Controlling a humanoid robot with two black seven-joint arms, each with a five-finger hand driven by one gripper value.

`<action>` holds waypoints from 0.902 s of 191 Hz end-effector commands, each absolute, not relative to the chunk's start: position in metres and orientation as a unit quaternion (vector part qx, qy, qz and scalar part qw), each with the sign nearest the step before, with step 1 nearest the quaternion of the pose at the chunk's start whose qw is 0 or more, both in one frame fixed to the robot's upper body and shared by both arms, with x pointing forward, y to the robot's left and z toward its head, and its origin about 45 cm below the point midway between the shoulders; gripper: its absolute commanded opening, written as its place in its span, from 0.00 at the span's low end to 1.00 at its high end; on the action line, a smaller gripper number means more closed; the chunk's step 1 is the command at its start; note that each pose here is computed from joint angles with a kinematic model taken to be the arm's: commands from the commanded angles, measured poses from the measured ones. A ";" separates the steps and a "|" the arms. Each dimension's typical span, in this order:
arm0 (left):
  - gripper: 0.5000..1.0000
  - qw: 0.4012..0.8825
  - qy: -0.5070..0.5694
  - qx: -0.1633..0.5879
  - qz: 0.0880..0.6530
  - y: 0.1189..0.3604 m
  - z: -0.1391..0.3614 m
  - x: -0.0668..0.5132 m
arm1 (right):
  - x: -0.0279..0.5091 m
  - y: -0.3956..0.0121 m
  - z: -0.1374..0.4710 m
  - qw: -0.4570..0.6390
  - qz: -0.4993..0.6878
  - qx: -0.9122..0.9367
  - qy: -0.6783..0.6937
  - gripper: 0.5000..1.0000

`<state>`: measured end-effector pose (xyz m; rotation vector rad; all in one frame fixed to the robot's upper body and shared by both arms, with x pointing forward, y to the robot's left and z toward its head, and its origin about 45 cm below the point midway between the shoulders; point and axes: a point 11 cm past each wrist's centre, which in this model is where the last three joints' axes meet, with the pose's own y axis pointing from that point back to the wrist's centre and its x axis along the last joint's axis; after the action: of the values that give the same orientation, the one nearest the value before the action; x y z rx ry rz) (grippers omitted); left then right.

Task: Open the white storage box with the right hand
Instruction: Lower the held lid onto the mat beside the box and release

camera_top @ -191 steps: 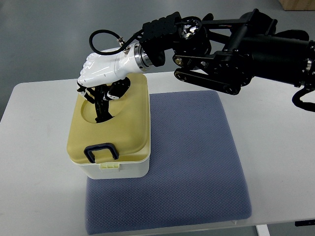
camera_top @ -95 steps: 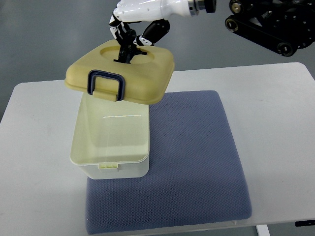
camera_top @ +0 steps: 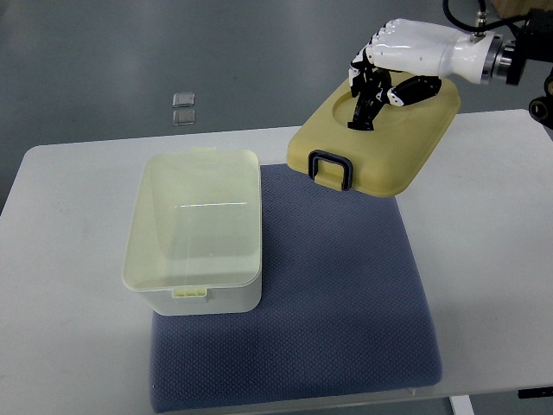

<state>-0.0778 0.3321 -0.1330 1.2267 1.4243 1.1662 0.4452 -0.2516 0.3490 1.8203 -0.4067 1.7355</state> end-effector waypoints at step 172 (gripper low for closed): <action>1.00 0.448 0.576 0.496 0.472 0.332 -0.133 -0.078 | 0.408 -0.231 0.249 0.267 0.634 0.716 -0.118 0.33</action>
<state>-0.0779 0.3321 -0.1330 1.2271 1.4245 1.1664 0.4073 -0.2349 0.2484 1.9156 -0.2966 1.7119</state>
